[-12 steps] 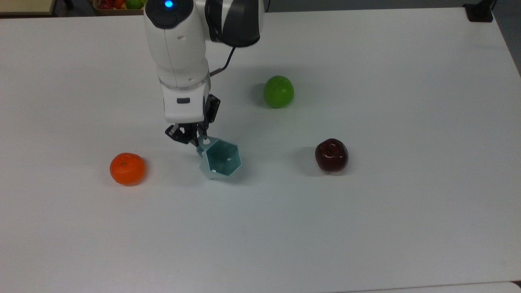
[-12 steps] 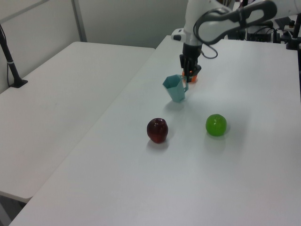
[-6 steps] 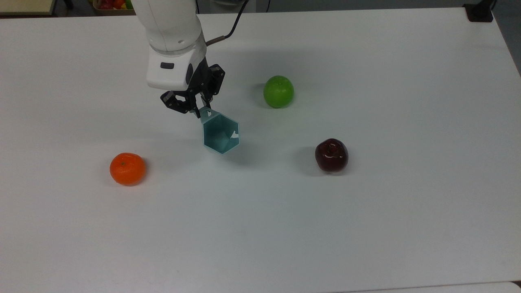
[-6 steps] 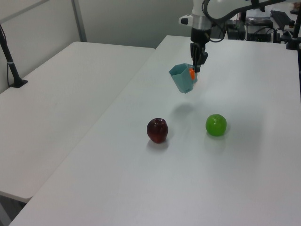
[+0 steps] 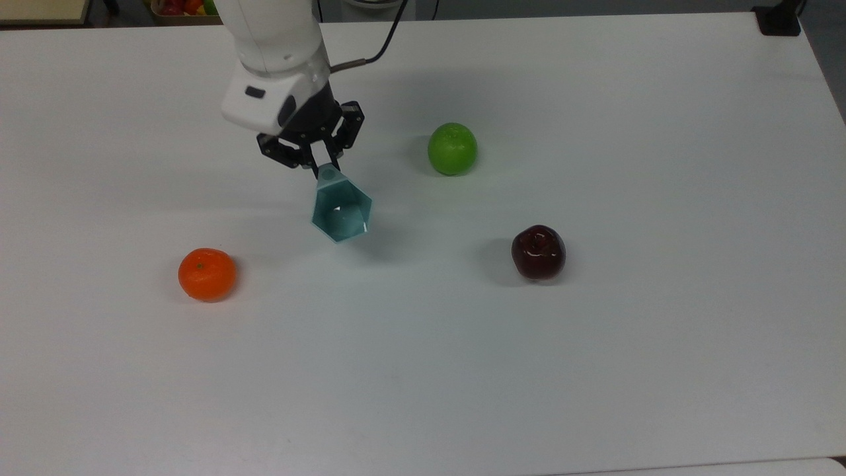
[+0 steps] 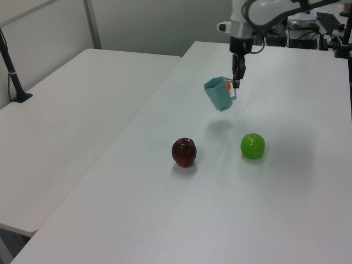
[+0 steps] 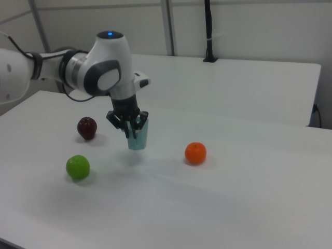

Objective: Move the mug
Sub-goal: 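Lift the teal mug and carry it toward the green apple's side, then lower the mug onto the table and open the gripper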

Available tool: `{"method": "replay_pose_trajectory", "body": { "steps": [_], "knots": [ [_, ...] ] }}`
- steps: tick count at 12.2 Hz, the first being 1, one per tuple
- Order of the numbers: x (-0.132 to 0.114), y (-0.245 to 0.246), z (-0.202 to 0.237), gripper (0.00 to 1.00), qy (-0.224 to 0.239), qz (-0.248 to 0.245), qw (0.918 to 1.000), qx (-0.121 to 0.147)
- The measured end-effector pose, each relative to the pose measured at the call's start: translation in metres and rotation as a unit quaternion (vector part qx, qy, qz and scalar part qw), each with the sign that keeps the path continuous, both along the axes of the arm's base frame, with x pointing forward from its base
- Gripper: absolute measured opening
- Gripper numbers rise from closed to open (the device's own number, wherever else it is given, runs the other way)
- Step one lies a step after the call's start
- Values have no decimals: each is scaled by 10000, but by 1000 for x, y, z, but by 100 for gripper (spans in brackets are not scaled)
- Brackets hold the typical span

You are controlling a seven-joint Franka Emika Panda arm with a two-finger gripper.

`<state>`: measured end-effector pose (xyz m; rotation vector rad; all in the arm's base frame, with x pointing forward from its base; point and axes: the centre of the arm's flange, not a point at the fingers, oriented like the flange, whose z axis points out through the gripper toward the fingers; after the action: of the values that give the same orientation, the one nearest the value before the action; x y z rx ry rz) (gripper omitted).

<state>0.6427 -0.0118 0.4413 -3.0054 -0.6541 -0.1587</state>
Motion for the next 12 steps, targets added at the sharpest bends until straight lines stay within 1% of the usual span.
{"method": "replay_pose_trajectory", "body": {
  "steps": [1, 2, 3, 4, 7, 12],
  "knots": [
    [-18, -11, -6, 23, -188, -218, 9996, 37],
    [-29, -17, -10, 23, -294, -373, 9988, 65],
    [-46, -25, -17, 23, -399, -642, 9971, 108],
    [-59, -32, -22, 23, -397, -840, 9956, 147],
    [-77, -38, -22, 23, -326, -1263, 9911, 247],
    [-112, -39, -40, 23, -52, -1394, 9896, 335]
  ]
}}
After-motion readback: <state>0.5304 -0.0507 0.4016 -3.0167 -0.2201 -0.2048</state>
